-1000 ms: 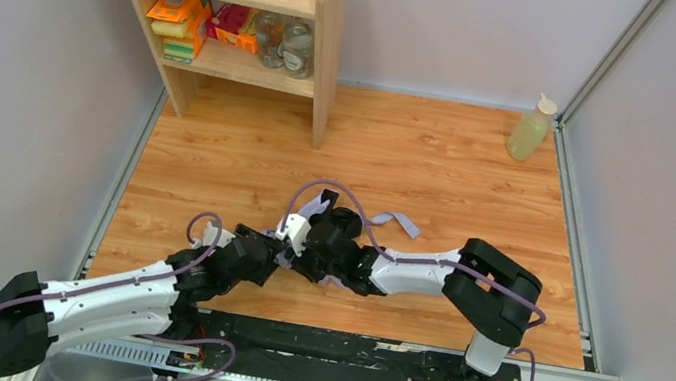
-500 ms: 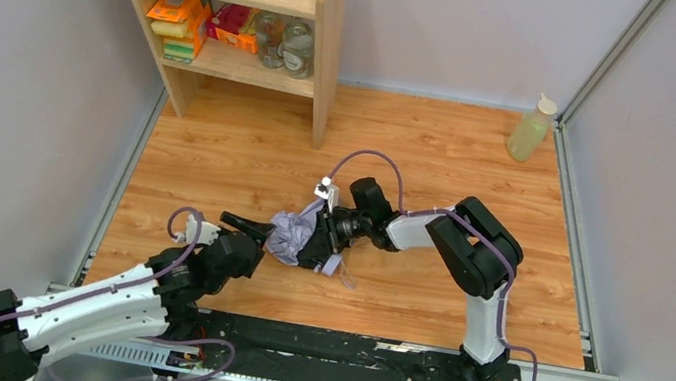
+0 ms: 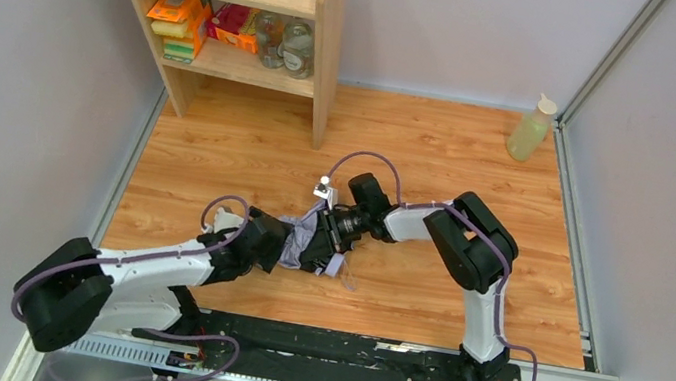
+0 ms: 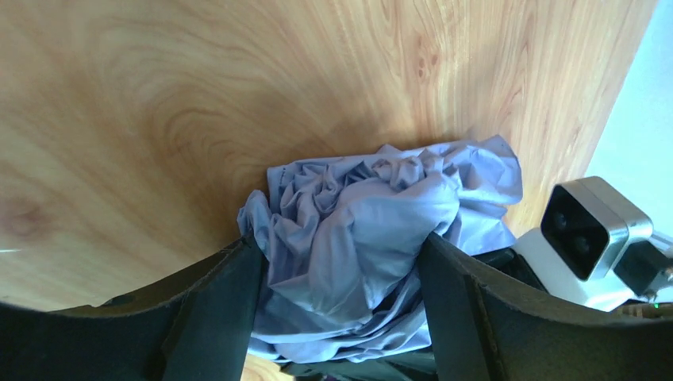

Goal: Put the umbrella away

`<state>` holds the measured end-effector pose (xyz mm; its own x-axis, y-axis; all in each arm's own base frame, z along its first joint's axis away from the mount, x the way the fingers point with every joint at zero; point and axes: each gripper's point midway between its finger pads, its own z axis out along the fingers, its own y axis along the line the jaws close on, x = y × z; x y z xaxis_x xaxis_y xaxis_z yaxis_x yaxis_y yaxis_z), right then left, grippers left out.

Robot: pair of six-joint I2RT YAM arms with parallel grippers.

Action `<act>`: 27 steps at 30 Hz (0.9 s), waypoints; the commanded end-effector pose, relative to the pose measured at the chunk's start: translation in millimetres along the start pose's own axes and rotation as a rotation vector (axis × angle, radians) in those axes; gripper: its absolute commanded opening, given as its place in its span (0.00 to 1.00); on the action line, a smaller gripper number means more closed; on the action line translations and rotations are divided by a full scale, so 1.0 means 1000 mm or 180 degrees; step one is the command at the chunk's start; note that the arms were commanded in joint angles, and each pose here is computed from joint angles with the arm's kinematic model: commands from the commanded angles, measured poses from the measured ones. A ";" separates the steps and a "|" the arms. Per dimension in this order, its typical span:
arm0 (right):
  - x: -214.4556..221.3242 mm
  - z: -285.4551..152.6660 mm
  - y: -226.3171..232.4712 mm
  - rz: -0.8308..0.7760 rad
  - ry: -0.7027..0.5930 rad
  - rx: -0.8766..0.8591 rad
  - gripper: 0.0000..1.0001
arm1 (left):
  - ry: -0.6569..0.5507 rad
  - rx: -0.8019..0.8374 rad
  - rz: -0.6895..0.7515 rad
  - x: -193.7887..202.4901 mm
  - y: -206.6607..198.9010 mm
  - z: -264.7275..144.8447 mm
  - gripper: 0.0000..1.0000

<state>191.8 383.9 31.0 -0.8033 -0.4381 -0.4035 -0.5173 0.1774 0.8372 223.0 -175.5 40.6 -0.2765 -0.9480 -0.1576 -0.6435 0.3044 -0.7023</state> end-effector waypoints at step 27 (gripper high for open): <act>-0.042 -0.049 0.064 -0.2480 -0.0368 0.2650 1.00 | 0.0565 -0.1217 0.0336 0.022 0.100 0.004 0.00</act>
<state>185.0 373.9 118.4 -0.4181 -0.5561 -0.7183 -0.8941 0.3919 0.2169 224.9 -208.2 24.7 -0.3639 -0.9314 -0.0007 -0.6927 0.2711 -0.6684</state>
